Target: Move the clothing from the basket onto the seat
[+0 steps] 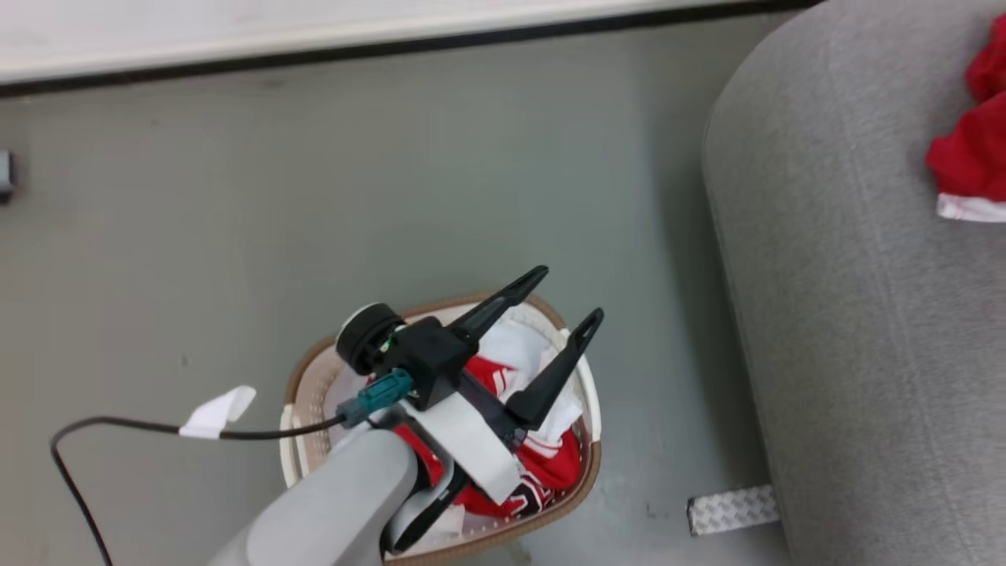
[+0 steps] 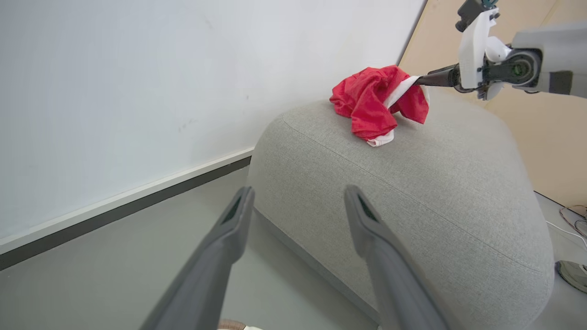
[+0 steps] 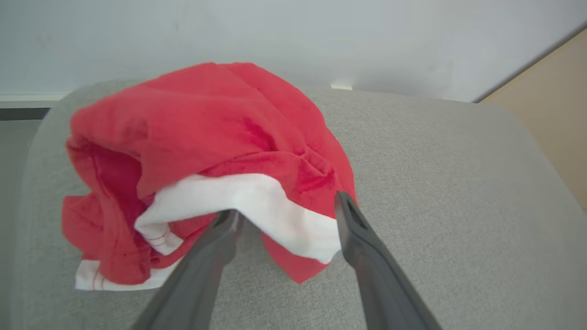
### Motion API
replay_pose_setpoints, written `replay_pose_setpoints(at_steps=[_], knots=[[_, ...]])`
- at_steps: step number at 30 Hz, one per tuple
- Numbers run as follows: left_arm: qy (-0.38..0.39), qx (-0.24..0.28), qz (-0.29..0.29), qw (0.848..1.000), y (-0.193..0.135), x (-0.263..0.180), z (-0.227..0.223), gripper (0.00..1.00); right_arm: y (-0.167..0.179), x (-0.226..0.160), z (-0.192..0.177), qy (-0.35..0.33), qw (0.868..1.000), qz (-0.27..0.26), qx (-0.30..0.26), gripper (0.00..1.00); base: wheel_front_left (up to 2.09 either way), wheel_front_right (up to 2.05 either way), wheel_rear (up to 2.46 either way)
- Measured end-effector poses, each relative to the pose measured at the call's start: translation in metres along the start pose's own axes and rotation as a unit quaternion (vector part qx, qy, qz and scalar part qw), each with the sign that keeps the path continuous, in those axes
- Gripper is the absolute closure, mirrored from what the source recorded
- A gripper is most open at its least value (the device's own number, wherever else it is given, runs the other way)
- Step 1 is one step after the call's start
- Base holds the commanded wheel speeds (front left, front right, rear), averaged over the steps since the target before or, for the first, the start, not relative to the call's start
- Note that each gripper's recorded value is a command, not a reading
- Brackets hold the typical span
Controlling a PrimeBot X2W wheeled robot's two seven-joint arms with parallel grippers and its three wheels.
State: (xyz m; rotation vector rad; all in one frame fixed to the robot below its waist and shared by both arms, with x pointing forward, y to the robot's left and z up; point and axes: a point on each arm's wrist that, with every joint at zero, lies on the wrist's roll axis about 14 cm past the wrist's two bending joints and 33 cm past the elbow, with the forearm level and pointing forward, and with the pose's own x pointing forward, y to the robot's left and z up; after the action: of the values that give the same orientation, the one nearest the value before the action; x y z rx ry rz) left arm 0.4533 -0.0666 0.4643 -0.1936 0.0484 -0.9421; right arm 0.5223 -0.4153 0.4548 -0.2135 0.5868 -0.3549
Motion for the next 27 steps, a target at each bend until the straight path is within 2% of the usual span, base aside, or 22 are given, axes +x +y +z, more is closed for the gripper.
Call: replay_pose_setpoints(at_steps=[8, 11, 14, 17, 21, 27], knots=[[-0.033, 0.017, 0.052, 0.998, -0.005, -0.022, 0.043, 0.0, -0.019, -0.059, 0.053, -0.084, 0.996, 0.016, -0.016, 0.0, 0.0, 0.0, 0.0], [-0.05, 0.031, 0.08, 0.995, -0.004, -0.036, 0.064, 0.0, -0.018, -0.088, 0.078, -0.137, 0.99, 0.036, -0.008, 0.0, 0.0, 0.0, 0.0], [-0.073, 0.045, 0.116, 0.99, 0.001, -0.054, 0.087, 0.0, -0.009, -0.121, 0.103, -0.197, 0.978, 0.068, 0.012, 0.0, 0.0, 0.0, 0.0], [-0.098, 0.059, 0.156, 0.981, 0.008, -0.076, 0.111, 0.0, 0.001, -0.156, 0.121, -0.259, 0.96, 0.099, 0.027, 0.0, 0.0, 0.0, 0.0], [-0.121, 0.076, 0.21, 0.967, 0.017, -0.113, 0.131, 0.0, 0.013, -0.198, 0.133, -0.338, 0.93, 0.131, 0.065, 0.0, 0.0, 0.0, 0.0], [-0.138, 0.083, 0.297, 0.941, 0.038, -0.171, 0.14, 0.0, 0.066, -0.241, 0.115, -0.408, 0.888, 0.189, 0.102, 0.0, 0.0, 0.0, 0.0]])
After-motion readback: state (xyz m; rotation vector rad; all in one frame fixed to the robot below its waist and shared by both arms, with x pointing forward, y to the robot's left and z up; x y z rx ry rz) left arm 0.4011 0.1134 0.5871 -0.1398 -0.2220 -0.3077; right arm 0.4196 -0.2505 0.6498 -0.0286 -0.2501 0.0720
